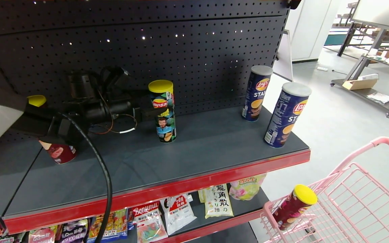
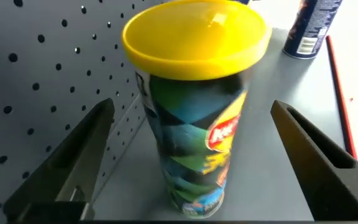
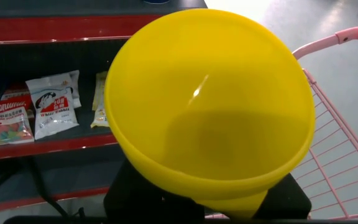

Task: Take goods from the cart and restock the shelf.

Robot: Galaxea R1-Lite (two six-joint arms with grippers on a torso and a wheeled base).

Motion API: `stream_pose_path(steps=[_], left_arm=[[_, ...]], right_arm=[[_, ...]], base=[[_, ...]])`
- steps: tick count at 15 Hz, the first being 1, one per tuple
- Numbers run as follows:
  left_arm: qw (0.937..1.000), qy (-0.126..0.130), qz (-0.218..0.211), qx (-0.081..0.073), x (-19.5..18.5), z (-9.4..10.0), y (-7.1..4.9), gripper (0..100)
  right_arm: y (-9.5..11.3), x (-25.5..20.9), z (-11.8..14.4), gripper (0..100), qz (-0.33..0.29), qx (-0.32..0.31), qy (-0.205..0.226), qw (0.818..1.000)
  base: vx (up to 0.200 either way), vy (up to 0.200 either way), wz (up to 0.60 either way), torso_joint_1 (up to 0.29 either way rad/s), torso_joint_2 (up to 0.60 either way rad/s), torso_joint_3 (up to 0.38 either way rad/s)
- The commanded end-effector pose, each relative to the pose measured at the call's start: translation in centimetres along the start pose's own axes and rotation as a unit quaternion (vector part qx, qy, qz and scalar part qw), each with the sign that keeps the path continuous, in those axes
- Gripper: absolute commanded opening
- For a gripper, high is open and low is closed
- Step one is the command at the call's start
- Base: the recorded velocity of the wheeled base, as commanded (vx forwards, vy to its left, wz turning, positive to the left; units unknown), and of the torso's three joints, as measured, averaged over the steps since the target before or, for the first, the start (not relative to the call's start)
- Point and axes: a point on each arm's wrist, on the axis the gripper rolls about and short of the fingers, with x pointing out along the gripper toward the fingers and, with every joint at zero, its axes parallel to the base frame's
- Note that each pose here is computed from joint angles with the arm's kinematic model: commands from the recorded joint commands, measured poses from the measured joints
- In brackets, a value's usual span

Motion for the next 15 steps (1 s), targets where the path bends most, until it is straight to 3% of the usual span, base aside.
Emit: stream_pose_path(steps=[1,7,13,14,15], left_arm=[[1.0000,0.001,0.000,-0.001,0.6,-0.7,0.5,100],[0.9998,-0.015,-0.011,0.010,2.4,-0.2,0.9,100],[0.9998,-0.012,-0.018,0.001,3.2,-1.0,0.7,100],[0.9998,-0.011,-0.019,0.001,3.3,-1.1,0.6,0],[0.9997,-0.010,-0.020,0.000,3.4,-1.3,0.7,0]], right_arm=[[0.0,0.0,0.0,0,0.000,0.000,0.000,1.000],[0.0,0.0,0.0,0,0.000,-0.001,0.002,1.000],[0.0,0.0,0.0,0,0.001,-0.001,0.003,1.000],[0.0,0.0,0.0,0,0.000,-0.001,0.003,1.000],[0.0,0.0,-0.1,0,0.001,-0.001,0.004,1.000]], base=[[0.000,0.000,0.00,0.000,0.00,0.000],[0.000,0.000,0.00,0.000,0.00,0.000],[0.000,0.000,0.00,0.000,0.00,0.000],[0.000,0.000,0.00,0.000,0.00,0.000],[0.000,0.000,0.00,0.000,0.00,0.000]])
